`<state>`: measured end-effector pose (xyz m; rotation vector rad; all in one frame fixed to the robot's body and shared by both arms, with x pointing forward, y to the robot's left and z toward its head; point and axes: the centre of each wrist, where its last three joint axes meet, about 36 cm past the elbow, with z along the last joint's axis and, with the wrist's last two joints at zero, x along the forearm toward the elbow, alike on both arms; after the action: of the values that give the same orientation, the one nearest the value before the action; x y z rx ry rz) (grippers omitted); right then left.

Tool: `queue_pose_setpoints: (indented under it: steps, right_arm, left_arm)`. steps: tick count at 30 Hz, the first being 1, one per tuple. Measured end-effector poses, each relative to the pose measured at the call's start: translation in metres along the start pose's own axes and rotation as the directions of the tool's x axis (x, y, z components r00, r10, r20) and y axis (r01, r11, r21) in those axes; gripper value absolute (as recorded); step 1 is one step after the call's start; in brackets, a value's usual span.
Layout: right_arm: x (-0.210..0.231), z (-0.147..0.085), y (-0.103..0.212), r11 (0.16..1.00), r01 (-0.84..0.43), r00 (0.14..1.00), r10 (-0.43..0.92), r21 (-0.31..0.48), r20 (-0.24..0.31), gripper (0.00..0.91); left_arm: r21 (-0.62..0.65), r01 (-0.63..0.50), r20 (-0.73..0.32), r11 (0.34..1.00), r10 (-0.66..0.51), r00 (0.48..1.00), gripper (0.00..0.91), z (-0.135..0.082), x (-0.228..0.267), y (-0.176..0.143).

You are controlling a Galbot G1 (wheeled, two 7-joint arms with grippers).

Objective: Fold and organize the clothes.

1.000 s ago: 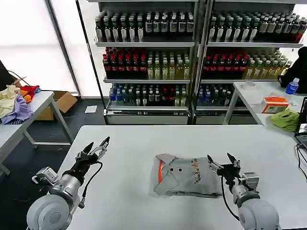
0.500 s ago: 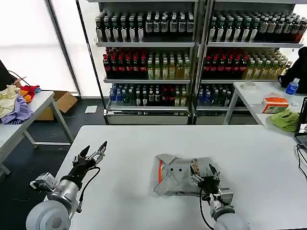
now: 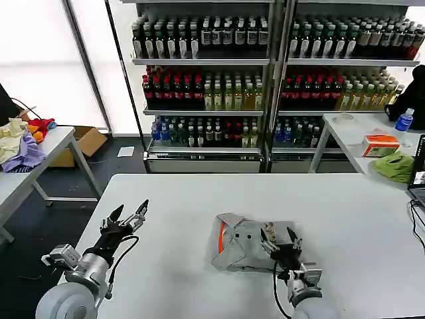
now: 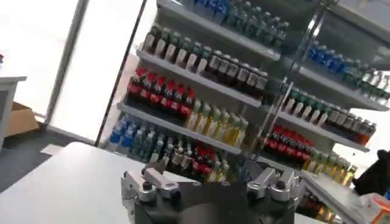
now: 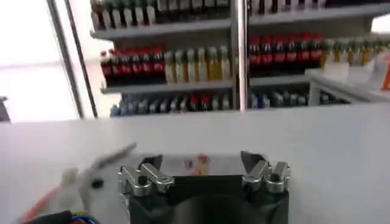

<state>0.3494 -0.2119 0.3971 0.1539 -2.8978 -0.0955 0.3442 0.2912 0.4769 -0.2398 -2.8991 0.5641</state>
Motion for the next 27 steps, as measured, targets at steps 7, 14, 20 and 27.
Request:
queue_pose_setpoints:
  steps: [7,14,20,27]
  right_arm:
    - [-0.02,-0.004,0.017,1.0,-0.015,1.0,0.015,0.011,0.022,0.907]
    - [-0.045,0.019,0.032,0.996,-0.071,0.993,0.076,0.057,-0.085,0.907]
    - [-0.049,0.026,0.035,0.992,-0.083,0.983,0.097,0.093,-0.153,0.907]
    - [-0.039,-0.002,0.023,0.993,-0.086,0.991,0.093,0.077,-0.094,0.907]
  left_arm:
    - [0.0,-0.002,0.0,1.0,0.002,1.0,0.907,0.002,0.0,-0.002]
    - [-0.001,0.009,-0.005,1.0,-0.009,1.0,0.907,0.004,0.003,0.002]
    - [-0.002,0.012,-0.007,1.0,-0.012,1.0,0.907,0.006,0.001,0.005]
    - [-0.004,0.005,-0.003,1.0,-0.005,1.0,0.907,0.005,-0.001,0.004]
